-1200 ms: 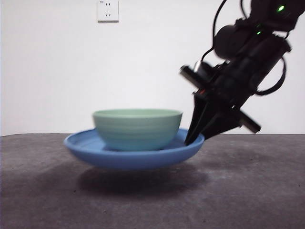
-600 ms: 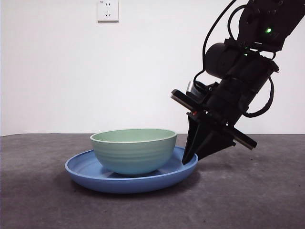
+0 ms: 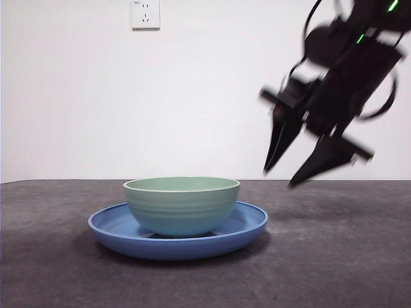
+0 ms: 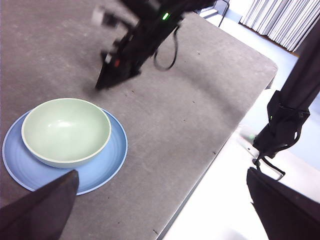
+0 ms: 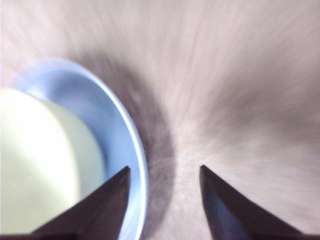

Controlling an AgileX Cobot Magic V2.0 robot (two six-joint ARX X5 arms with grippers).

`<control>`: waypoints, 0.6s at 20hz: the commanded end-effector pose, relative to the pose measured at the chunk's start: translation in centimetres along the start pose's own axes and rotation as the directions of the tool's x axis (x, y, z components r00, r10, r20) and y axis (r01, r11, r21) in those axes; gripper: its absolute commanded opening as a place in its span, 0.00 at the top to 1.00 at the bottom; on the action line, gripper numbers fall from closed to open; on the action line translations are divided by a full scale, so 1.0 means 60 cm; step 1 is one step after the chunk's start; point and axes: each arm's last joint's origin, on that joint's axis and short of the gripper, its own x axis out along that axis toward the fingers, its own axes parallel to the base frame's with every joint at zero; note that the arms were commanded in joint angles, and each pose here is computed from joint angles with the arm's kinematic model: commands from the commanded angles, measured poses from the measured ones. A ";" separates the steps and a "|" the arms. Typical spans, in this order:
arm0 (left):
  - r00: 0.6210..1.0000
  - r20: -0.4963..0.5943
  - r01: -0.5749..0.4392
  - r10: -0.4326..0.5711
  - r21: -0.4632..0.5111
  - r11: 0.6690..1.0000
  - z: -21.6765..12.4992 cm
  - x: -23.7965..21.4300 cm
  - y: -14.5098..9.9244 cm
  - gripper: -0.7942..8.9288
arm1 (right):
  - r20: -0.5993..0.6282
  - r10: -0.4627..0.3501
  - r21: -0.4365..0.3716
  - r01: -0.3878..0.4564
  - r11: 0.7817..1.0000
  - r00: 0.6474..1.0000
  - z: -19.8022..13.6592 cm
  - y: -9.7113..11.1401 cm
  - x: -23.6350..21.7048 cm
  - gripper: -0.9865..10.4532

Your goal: Place the green bowl on the blue plate

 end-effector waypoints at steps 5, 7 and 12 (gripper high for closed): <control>1.000 0.011 0.011 -0.011 0.005 1.000 0.004 -0.001 -0.002 0.27 | 0.119 0.010 -0.192 0.013 0.981 0.993 -0.042 0.056 -0.178 0.47; 1.000 0.011 0.011 -0.011 0.006 1.000 0.004 -0.001 -0.002 0.27 | 0.144 -0.029 -0.234 0.063 0.970 0.989 -0.077 0.071 -0.230 0.40; 1.000 0.013 0.011 -0.011 0.006 1.000 0.004 -0.001 -0.002 0.27 | 0.196 -0.035 -0.337 0.101 0.936 0.980 -0.151 0.089 -0.315 0.38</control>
